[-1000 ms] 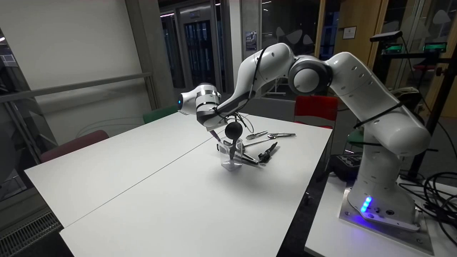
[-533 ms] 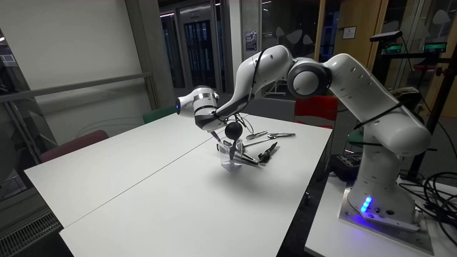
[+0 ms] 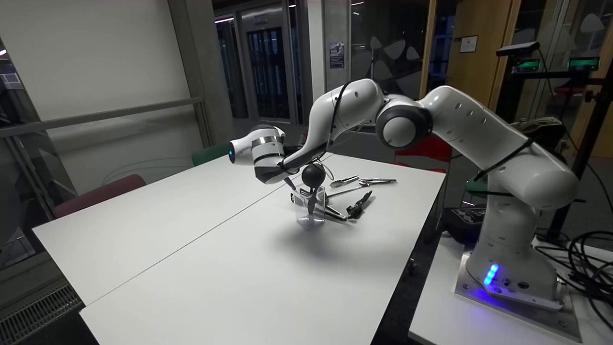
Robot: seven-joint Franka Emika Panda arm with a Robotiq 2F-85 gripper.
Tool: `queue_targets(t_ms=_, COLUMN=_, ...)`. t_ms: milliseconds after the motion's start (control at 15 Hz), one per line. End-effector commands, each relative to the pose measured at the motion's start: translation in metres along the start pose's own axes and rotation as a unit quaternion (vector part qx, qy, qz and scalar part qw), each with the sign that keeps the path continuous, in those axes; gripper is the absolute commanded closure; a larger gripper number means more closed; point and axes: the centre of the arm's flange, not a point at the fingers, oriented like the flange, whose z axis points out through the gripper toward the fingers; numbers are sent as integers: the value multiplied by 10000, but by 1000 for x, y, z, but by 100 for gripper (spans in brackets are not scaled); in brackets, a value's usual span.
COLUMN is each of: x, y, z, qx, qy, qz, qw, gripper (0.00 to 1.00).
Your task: Put the brush in the clear cup
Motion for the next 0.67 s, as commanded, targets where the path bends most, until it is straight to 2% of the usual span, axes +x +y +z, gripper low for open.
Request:
queue_targets(t_ms=0, x=18, y=-24, z=-19, qx=-201, qy=294, qz=-151, qw=9993, gripper=97)
queue_targets(t_ms=600, x=6, y=-54, z=-8, qx=-169, qy=312, qz=-648, qw=9973, gripper=97)
